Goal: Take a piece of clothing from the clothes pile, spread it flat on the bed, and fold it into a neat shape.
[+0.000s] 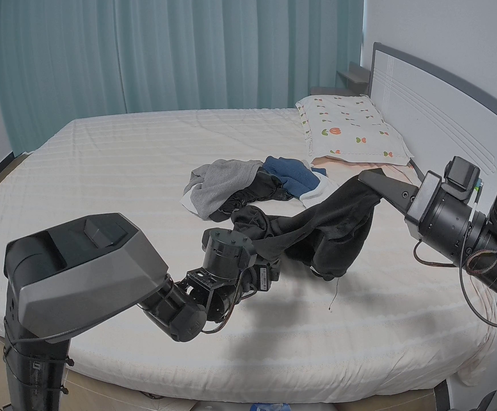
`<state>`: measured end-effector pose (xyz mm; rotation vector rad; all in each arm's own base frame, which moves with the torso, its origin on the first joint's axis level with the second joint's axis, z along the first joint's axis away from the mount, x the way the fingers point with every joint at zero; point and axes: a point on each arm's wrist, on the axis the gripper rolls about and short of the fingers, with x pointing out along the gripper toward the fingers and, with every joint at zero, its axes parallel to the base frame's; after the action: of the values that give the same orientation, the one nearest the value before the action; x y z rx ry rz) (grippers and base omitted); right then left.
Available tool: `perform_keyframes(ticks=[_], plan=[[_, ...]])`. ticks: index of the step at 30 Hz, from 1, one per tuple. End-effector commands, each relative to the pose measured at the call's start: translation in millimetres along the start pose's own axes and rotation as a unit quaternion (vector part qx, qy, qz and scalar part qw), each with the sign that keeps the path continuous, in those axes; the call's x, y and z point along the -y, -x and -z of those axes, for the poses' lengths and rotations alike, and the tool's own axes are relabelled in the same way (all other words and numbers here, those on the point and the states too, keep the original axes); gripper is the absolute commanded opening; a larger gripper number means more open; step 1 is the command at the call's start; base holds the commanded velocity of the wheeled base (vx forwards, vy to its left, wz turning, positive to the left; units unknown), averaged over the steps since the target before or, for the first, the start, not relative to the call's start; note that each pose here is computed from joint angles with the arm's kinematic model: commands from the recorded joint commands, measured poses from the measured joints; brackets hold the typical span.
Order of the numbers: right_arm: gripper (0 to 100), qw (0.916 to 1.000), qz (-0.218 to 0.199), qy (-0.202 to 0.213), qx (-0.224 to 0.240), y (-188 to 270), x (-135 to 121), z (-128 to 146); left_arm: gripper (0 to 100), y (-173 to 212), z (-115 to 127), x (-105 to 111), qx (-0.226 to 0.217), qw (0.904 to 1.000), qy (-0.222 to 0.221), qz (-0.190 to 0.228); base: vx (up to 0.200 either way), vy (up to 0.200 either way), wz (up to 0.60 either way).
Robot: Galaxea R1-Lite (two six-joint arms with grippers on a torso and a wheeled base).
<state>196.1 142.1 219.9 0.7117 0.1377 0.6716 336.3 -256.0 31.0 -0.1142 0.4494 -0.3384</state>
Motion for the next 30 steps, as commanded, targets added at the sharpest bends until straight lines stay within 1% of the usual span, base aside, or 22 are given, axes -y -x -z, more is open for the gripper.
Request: perform_keyframes(ticks=[1, 5, 7, 12, 16, 18, 22, 23, 28, 29, 30], plan=[[0, 0.9997, -0.017, 0.001, 0.019, 6.8, -8.7, -9.9, 100, -23.1, 5.5, 5.2, 0.015, 0.9997, 0.014, -0.014, 0.0, 0.0, 0.0], [0, 0.9995, -0.022, 0.003, 0.024, 7.7, -9.6, -13.3, 100, -34.9, 7.4, 6.5, 0.023, 0.9992, 0.023, -0.024, 0.0, 0.0, 0.0], [0, 0.9989, -0.036, 0.004, 0.03, 9.2, -12.6, -20.2, 100, -42.0, 12.2, 6.1, 0.021, 0.9992, 0.023, -0.026, 0.0, 0.0, 0.0], [0, 0.9981, -0.043, 0.01, 0.042, 8.8, -8.3, -34.6, 100, -57.8, 19.8, 2.5, 0.02, 0.999, 0.026, -0.031, 0.0, 0.0, 0.0], [0, 0.9978, -0.034, 0.016, 0.054, 5.4, 3.7, -48.7, 100, -77.8, 23.8, -7.2, 0.017, 0.9984, 0.031, -0.044, 0.0, 0.0, 0.0], [0, 0.998, -0.03, 0.017, 0.053, 4.5, 8.6, -50.9, 100, -86.5, 26.2, -10.7, 0.016, 0.9981, 0.032, -0.049, 0.0, 0.0, 0.0], [0, 0.9987, -0.002, 0.016, 0.049, -3.1, 24.5, -49.2, 100, -96.4, 35.0, -16.0, 0.008, 0.9979, 0.031, -0.056, 0.0, 0.0, 0.0], [0, 0.9987, 0.003, 0.015, 0.048, -4.4, 28.2, -49.1, 0, -98.5, 35.4, -16.5, 0.01, 0.9979, 0.032, -0.056, 0.0, 0.0, 0.0], [0, 0.9986, 0.03, 0.011, 0.042, -11.0, 44.4, -47.4, 0, -100.7, 36.1, -18.6, 0.012, 0.9974, 0.042, -0.057, 0.0, 0.0, 0.0], [0, 0.9986, 0.03, 0.011, 0.042, -11.0, 44.4, -47.4, 0, -100.7, 36.1, -18.6, 0.012, 0.9974, 0.042, -0.057, 0.0, 0.0, 0.0], [0, 0.9985, 0.037, 0.01, 0.039, -14.6, 49.7, -45.8, 0, -97.3, 41.6, -21.0, 0.003, 0.9968, 0.052, -0.061, 0.0, 0.0, 0.0]])
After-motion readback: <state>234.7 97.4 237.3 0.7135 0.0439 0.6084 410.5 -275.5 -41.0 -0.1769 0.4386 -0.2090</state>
